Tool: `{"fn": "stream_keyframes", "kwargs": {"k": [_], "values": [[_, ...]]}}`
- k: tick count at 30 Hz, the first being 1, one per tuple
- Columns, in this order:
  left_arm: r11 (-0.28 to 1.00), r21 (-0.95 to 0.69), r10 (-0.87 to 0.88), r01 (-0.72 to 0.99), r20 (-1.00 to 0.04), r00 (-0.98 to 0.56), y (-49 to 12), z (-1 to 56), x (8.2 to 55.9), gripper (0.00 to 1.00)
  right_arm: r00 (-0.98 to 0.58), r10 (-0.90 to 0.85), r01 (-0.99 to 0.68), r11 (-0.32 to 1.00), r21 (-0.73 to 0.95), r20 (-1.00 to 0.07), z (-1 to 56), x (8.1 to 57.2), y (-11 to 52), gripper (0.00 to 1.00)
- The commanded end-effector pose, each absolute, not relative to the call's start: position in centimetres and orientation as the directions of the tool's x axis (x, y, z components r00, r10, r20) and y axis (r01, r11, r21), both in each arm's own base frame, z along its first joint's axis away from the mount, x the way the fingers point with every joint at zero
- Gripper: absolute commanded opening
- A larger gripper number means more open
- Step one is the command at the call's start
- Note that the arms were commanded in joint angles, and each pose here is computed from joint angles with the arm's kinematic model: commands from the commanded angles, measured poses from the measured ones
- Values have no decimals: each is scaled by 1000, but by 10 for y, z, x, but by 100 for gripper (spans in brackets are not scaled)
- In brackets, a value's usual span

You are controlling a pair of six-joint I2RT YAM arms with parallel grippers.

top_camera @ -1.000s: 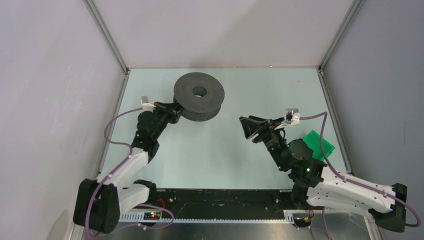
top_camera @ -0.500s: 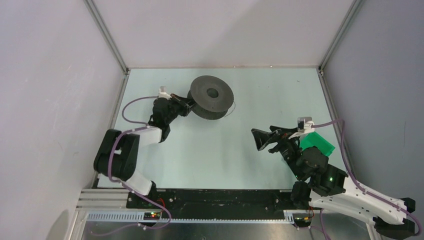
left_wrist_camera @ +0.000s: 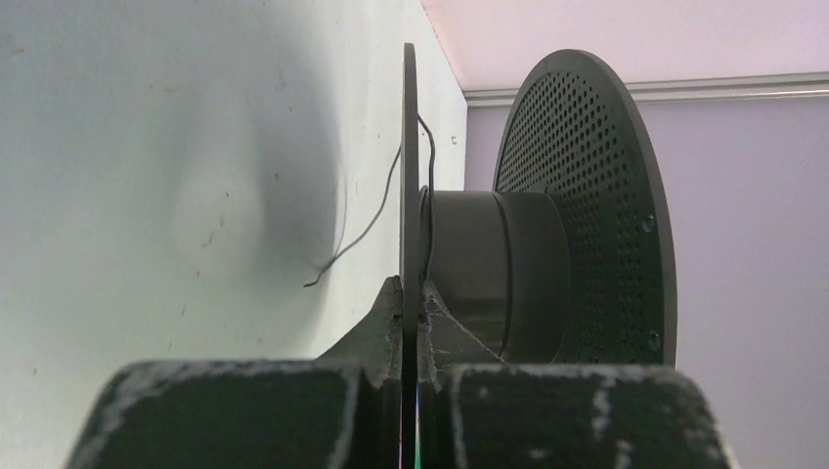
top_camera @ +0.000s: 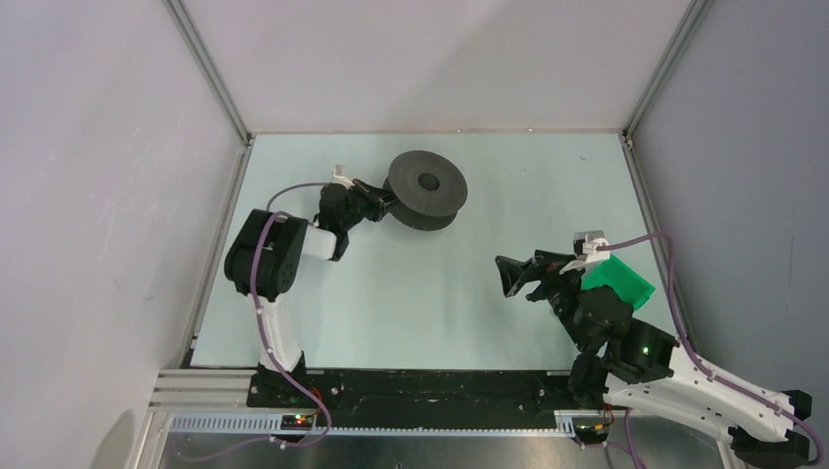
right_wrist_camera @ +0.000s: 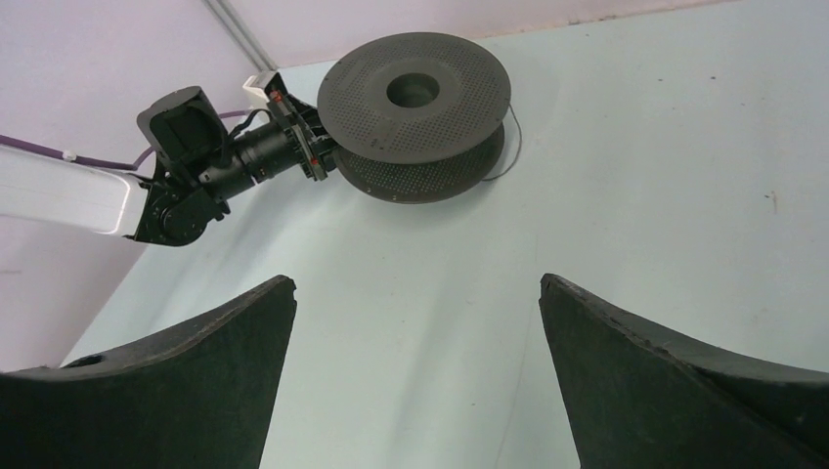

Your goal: Wrap the cables

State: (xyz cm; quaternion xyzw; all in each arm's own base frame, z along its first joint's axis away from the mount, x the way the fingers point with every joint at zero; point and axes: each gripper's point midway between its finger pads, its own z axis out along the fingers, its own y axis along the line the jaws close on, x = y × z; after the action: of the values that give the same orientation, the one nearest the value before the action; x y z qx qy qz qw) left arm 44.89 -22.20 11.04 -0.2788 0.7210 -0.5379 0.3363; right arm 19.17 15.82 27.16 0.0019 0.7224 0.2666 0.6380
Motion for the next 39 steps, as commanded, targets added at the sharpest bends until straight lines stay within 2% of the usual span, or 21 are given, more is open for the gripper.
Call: {"fn": "stream_keyframes", "kwargs": {"k": [1, 8, 19, 23, 25, 26, 28, 29, 30, 31, 32, 33, 39], "values": [[190, -976, -743, 108, -215, -633, -239, 148, 469, 2, -159, 329, -287, 886, 363, -931, 270, 199, 147, 99], [199, -977, -739, 75, -200, -643, -234, 126, 479, 4, -169, 328, -296, 883, 365, -930, 266, 205, 153, 99], [274, -959, -762, 74, -264, -592, -194, 115, 475, 2, -182, 320, -276, 891, 361, -930, 255, 211, 154, 99], [276, -957, -754, 88, -272, -598, -194, 119, 470, 1, -154, 345, -239, 896, 373, -926, 246, 239, 148, 99], [273, -958, -752, 83, -267, -602, -192, 118, 469, 1, -185, 366, -317, 856, 408, -912, 249, 247, 160, 99], [270, -959, -747, 82, -262, -611, -192, 117, 468, 1, -203, 396, -347, 826, 443, -896, 251, 259, 161, 97], [265, -960, -741, 85, -259, -620, -191, 115, 466, 1, -243, 445, -398, 765, 507, -862, 254, 278, 163, 88], [264, -960, -742, 88, -260, -617, -188, 116, 467, 1, -279, 484, -346, 755, 557, -829, 242, 296, 153, 81], [264, -961, -738, 87, -259, -623, -188, 114, 465, 1, -287, 495, -414, 708, 572, -820, 252, 299, 160, 76], [264, -961, -741, 83, -257, -620, -184, 113, 466, 1, -328, 517, -362, 704, 611, -791, 236, 316, 153, 68], [259, -963, -738, 78, -250, -626, -184, 112, 466, 1, -330, 518, -404, 678, 614, -789, 245, 321, 157, 64], [255, -964, -736, 78, -246, -631, -181, 111, 465, 1, -375, 516, -362, 683, 634, -770, 226, 335, 155, 63], [242, -965, -719, 99, -247, -650, -178, 114, 465, 1, -524, 468, -346, 647, 680, -712, 195, 393, 178, 59]]}}
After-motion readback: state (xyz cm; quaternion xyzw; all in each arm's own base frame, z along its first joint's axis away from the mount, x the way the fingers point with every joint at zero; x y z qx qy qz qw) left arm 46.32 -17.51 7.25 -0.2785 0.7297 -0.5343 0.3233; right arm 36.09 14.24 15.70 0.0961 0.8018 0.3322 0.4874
